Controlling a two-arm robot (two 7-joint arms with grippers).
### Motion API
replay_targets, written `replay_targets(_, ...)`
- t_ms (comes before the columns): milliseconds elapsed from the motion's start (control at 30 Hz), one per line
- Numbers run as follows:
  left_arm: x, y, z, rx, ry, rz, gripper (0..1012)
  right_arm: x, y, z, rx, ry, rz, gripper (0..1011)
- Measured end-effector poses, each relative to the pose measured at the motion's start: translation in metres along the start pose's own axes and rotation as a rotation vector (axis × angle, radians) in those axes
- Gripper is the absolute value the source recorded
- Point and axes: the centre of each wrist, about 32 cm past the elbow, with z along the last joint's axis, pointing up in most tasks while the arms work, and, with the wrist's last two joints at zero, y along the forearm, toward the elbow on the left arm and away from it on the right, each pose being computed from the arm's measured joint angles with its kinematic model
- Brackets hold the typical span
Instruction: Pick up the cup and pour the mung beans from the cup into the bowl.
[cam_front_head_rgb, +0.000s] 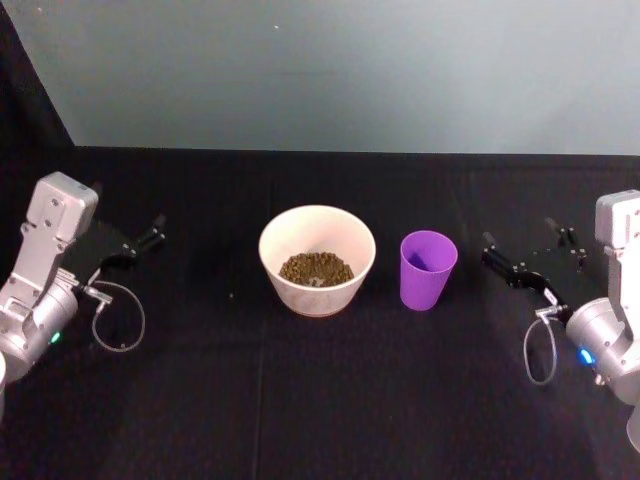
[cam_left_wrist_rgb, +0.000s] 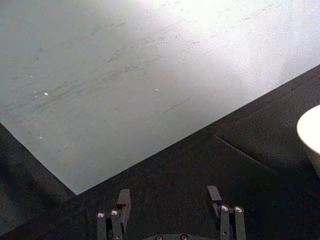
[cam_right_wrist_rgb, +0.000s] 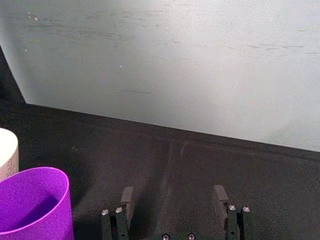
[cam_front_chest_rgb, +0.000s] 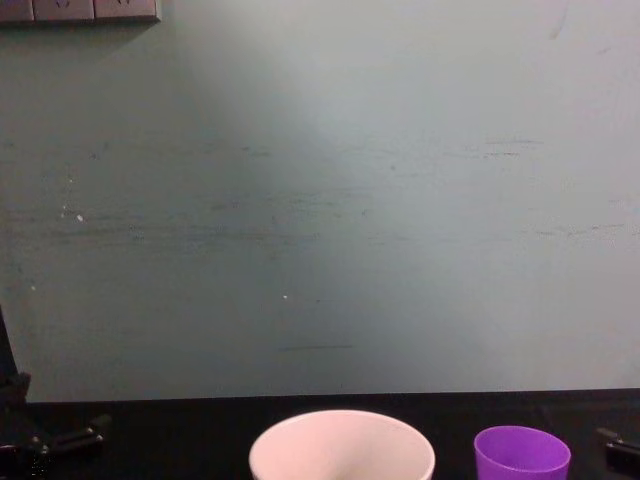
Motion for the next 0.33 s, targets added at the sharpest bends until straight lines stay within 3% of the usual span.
replay_targets(333,0.0000,0.0000,0.0000,0.000,0.000,0.000,1000,0.0000,0.0000,0.0000,0.000,0.000,0.001,1003)
